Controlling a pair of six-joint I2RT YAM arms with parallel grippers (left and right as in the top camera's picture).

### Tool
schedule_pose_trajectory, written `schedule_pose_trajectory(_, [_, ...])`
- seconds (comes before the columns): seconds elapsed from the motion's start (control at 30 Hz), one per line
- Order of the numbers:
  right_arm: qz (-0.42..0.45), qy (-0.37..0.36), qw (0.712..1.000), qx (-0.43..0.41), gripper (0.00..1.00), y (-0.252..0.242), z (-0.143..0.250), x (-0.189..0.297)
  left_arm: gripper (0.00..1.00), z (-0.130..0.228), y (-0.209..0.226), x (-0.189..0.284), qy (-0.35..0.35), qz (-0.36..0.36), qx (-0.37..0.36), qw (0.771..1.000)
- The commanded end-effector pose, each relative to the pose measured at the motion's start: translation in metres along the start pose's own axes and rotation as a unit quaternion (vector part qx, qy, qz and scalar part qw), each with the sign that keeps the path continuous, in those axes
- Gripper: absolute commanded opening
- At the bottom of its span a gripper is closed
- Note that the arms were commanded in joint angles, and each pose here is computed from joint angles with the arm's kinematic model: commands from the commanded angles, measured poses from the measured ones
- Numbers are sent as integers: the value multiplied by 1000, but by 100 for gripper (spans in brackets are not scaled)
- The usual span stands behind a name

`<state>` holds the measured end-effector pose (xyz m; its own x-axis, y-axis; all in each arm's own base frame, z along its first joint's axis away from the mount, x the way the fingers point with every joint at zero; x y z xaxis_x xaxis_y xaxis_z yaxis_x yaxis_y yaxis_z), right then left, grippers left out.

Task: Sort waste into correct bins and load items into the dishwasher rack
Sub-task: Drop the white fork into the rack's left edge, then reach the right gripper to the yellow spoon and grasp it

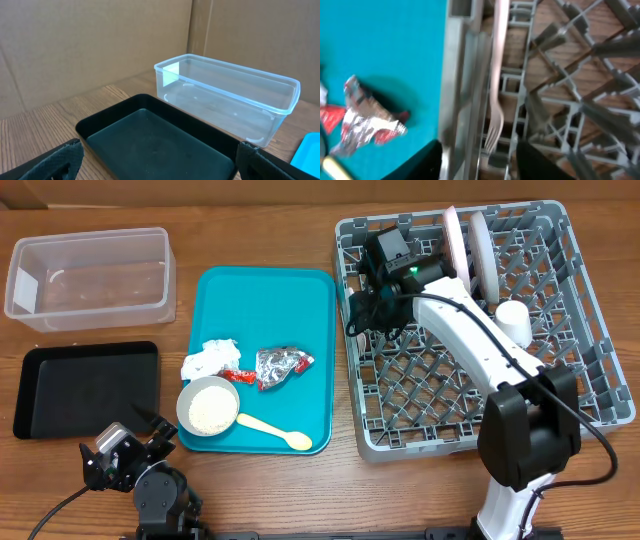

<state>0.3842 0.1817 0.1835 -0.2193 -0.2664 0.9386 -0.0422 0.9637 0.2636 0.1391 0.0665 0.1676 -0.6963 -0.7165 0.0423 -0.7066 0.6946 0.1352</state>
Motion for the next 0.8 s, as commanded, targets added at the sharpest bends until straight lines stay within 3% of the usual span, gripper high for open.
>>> schedule_pose_trajectory(0.0, [-84,-56,991,88,49,46,13,77,100,1,2,0,0,-11,8,1000])
schedule_pose_trajectory(0.13, [-90,-9,982,168,40,83,55,78,100,1,2,0,0,-11,8,1000])
schedule_pose_trajectory(0.3, [-91,63,953,281,36,124,126,25,100,1,2,0,0,-11,8,1000])
schedule_pose_trajectory(0.6, [-72,48,909,408,39,151,197,-42,100,1,2,0,0,-11,8,1000])
schedule_pose_trajectory(0.77, [-33,16,903,428,42,158,200,-72,100,1,2,0,0,-11,8,1000])
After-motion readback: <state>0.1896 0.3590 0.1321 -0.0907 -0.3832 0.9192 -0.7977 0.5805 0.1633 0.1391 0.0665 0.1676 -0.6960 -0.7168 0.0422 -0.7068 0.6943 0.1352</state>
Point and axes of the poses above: each gripper's point midway between its finger pads, its own x axis back along the fingers, its own y axis along the line the jaws close on, z = x × y, the point moved 8 cm from there along x, back along the fingers, and after that the axes turned 11 degrees about -x, right-handed, at the moved point
